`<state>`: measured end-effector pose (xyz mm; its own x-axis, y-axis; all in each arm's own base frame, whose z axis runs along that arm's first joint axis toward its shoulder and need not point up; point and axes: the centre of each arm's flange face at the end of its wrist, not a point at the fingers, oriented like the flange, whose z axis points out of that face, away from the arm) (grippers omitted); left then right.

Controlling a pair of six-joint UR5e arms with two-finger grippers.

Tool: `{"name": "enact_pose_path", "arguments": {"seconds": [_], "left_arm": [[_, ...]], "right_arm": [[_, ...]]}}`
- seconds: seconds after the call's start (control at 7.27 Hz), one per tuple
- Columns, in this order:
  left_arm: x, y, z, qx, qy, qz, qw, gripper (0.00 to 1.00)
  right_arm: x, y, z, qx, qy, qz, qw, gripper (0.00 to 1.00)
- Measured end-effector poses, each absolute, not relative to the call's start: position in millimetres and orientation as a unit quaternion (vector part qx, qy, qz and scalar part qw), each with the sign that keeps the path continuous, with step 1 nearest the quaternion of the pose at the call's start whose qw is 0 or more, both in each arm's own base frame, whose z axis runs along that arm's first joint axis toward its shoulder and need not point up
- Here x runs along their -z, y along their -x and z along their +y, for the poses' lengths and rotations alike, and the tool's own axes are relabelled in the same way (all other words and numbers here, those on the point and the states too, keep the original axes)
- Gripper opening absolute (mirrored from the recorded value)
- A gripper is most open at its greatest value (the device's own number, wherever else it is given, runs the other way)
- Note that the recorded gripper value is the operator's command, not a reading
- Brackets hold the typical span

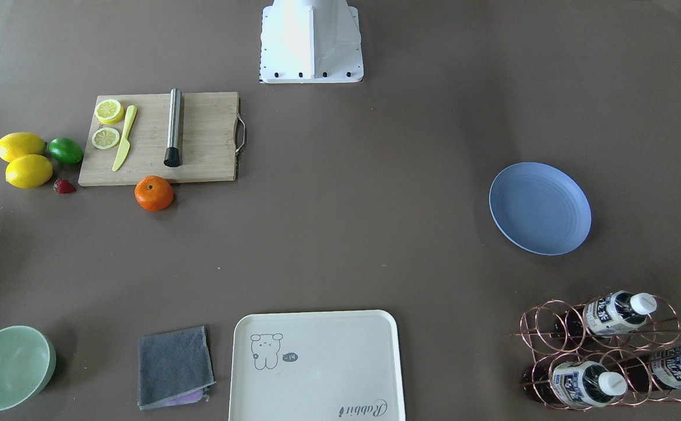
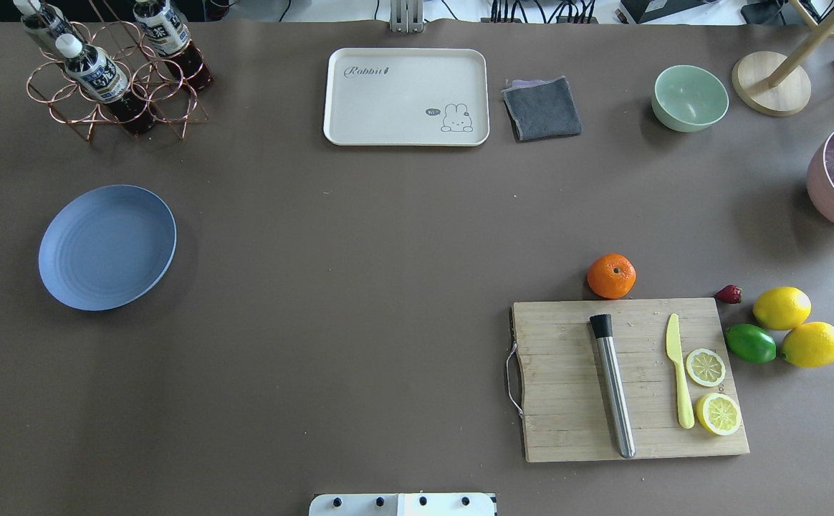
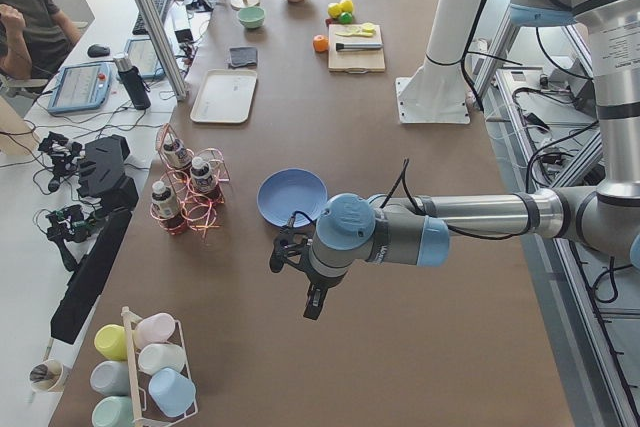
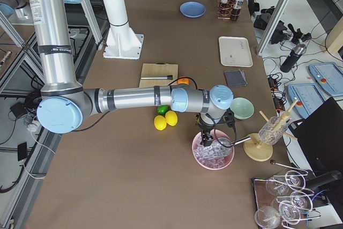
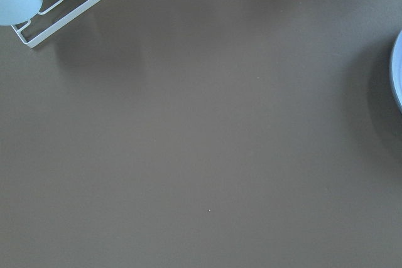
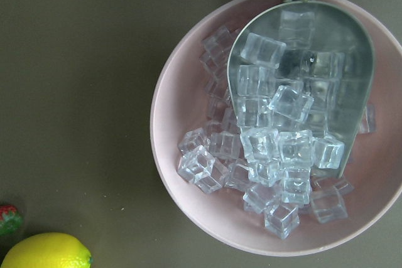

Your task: Pick orange to plate

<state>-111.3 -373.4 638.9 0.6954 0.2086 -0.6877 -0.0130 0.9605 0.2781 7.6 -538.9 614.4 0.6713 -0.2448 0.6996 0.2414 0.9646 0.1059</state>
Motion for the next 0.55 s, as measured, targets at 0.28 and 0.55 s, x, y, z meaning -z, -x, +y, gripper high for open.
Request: {"name": "enact_pose_path", "arguments": {"seconds": [0.28, 0.55], "left_arm": [[-638.7, 111.2, -373.0, -0.063, -0.134, 0.384, 0.911, 0.98], [-634.9, 106.9, -376.6, -0.073, -0.139, 0.383, 0.91, 0.98]], "right_arm": [[-615.8, -8.0, -537.3, 0.132, -0.001, -0.382, 0.915, 1.0], [-616.8, -8.7, -536.3, 0.131, 0.0, -0.381, 0.915, 1.0]]}}
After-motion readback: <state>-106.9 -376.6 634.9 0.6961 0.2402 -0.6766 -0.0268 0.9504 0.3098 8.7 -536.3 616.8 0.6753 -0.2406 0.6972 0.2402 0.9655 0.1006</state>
